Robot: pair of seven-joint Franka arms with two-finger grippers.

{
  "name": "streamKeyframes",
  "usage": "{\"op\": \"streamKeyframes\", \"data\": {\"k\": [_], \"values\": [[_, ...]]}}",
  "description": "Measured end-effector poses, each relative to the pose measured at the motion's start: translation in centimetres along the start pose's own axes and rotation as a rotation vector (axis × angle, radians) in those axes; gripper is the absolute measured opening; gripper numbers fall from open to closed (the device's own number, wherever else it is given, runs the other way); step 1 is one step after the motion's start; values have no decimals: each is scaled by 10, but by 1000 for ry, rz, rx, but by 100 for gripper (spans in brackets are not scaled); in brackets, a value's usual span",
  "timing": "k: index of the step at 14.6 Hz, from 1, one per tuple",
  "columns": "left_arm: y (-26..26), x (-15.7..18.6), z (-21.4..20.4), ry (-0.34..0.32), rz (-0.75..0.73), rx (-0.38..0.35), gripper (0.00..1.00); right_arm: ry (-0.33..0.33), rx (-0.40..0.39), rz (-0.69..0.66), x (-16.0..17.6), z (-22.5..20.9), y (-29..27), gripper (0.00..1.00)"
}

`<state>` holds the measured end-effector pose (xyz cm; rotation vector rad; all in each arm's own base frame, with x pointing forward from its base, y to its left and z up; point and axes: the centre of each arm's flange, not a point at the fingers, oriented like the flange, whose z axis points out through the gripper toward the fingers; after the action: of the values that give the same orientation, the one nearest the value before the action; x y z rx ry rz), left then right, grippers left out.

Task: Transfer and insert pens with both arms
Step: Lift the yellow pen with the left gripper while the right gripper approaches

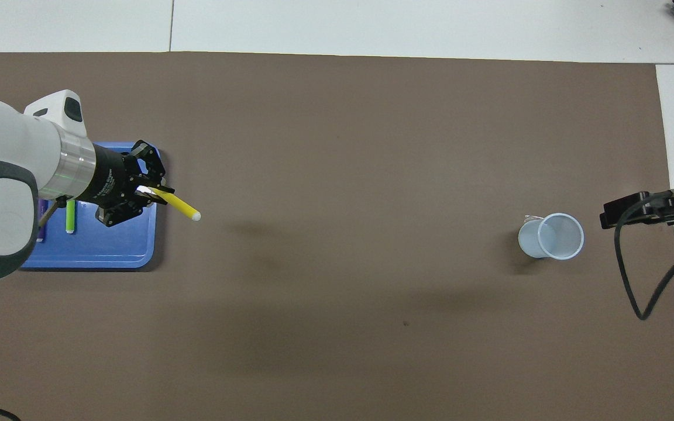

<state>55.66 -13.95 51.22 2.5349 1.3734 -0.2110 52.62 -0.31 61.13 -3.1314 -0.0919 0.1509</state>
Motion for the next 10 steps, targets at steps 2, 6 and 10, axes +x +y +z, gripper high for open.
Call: {"op": "streamKeyframes", "data": {"k": [2, 6, 10], "values": [[6, -31, -5, -11, -102, -14, 17, -2, 3, -50, -4, -3, -16, 100], [11, -65, -10, -100, -284, -40, 17, 29, 85, -151, -1, -1, -76, 100], [6, -85, -3, -201, -362, -36, 17, 72, 362, 15, 8, 10, -121, 100]]}}
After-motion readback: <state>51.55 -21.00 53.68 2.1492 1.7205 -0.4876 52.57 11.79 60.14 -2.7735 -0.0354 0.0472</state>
